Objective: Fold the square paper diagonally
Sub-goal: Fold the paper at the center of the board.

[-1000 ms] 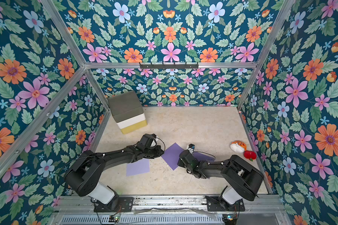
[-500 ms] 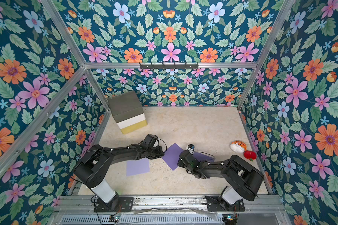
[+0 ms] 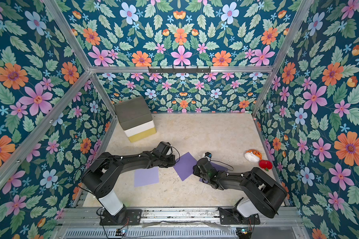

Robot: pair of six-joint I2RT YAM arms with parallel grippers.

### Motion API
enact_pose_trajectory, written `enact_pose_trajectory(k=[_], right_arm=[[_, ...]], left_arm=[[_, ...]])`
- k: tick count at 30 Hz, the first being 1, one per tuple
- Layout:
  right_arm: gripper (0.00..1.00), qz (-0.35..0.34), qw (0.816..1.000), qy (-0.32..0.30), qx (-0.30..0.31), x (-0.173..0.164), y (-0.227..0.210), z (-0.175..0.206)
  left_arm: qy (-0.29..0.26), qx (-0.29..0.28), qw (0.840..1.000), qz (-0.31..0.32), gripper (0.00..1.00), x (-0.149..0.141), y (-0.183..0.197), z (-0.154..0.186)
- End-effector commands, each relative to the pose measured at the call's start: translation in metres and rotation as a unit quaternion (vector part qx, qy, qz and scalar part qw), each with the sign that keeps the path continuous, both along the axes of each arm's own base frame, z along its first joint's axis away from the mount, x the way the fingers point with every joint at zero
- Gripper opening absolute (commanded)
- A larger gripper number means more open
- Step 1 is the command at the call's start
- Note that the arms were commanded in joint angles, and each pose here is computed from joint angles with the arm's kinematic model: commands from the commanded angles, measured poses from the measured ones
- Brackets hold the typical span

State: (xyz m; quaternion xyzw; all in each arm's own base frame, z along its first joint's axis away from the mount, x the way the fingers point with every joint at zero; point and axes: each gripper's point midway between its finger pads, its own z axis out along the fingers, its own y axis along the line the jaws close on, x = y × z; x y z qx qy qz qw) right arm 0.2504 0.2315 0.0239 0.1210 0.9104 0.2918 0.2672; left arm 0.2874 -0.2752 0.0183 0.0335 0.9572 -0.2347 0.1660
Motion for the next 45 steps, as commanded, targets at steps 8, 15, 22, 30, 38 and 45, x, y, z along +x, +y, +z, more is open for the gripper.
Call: enact_pose_trajectory(k=[8,15,22,30,38,45], right_arm=[[0.29,0.030,0.999,-0.012,0.025,0.000,-0.003,0.006],[0.27,0.045,0.998,-0.026,0.046,0.008,-0.009,0.011],[0.27,0.054,0.995,-0.038,0.071,0.013,-0.015,0.021],[0.22,0.052,0.995,-0.039,0.073,0.014,-0.020,0.024],[0.12,0.035,0.998,-0.033,0.048,0.013,-0.030,0.018],[0.00,0.034,0.998,0.013,-0.041,0.018,-0.043,0.009]], left_arm=[[0.035,0.094,0.995,0.000,0.02,-0.017,0.030,-0.029],[0.033,0.105,0.994,-0.006,0.01,-0.019,0.031,-0.030],[0.037,0.110,0.993,-0.009,0.01,-0.020,0.031,-0.033],[0.040,0.115,0.993,-0.011,0.01,-0.020,0.031,-0.034],[0.038,0.114,0.993,-0.014,0.01,-0.021,0.029,-0.033],[-0.005,0.060,0.998,-0.031,0.08,-0.016,0.010,-0.002]])
